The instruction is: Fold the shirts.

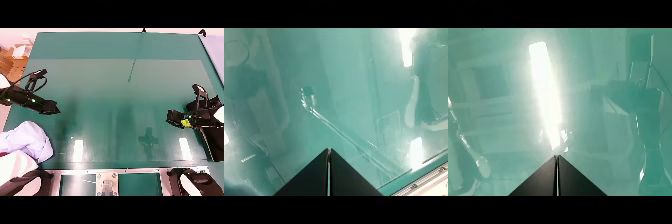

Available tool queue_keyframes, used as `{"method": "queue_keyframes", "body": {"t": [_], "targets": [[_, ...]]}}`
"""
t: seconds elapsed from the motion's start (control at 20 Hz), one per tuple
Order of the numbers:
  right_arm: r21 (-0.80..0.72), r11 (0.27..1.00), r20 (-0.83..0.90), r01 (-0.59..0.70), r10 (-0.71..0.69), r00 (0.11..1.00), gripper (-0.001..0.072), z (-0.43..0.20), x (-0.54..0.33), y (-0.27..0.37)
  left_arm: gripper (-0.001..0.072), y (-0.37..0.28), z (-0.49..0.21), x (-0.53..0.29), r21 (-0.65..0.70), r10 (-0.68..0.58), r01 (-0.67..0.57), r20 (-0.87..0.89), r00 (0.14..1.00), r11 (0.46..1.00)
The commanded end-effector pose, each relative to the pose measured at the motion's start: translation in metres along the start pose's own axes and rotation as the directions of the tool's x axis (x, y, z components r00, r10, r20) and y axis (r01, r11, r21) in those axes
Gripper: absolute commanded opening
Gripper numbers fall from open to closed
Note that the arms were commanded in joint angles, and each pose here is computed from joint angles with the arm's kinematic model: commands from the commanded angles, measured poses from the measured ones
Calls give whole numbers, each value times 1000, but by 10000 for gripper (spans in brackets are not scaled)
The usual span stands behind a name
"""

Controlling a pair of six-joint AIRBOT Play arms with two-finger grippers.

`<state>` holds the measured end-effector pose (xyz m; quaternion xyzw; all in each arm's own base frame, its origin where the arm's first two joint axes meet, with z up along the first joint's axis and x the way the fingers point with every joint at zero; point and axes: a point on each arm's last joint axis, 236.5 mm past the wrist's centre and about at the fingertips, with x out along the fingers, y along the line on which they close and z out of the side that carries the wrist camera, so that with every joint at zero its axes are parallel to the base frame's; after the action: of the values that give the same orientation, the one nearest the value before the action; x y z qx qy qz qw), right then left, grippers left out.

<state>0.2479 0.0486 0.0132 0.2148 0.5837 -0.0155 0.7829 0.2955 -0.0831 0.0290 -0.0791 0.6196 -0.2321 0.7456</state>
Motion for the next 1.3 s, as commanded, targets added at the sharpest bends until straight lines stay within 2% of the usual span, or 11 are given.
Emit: {"method": "queue_keyframes", "body": {"t": [0.0, 0.6, 0.8, 1.0, 1.05, 1.1, 1.15, 1.25], "targets": [[-1, 1000, 0, -1, 1, 1000, 17, 0, 0, 0, 22, 1, 1, 0, 0, 3, -3, 6, 1000, 1000], [-1, 1000, 0, -1, 1, 1000, 17, 0, 0, 0, 22, 12, 6, -1, 7, 51, -52, 27, 998, 999], [-1, 1000, 0, -1, 1, 1000, 17, 0, 0, 0, 23, 45, 15, -5, 3, 190, -190, 65, 980, 982], [-1, 1000, 0, -1, 1, 1000, 17, 0, 0, 0, 25, 82, 22, -16, -10, 346, -347, 94, 934, 938], [-1, 1000, 0, -1, 1, 1000, 18, 0, 0, 0, 76, 90, 25, -20, -4, 382, -384, 105, 918, 923], [-1, 1000, 0, -1, 1, 1000, 18, 0, 0, 0, 396, 99, 28, -24, 4, 417, -420, 118, 901, 907], [-1, 1000, 0, -1, 1, 1000, 17, 0, 0, 0, 654, 109, 32, -29, -11, 460, -463, 137, 877, 886], [-1, 1000, 0, -1, 1, 1000, 17, 0, 0, 0, 674, 133, 42, -45, -14, 560, -567, 177, 809, 824]]}}
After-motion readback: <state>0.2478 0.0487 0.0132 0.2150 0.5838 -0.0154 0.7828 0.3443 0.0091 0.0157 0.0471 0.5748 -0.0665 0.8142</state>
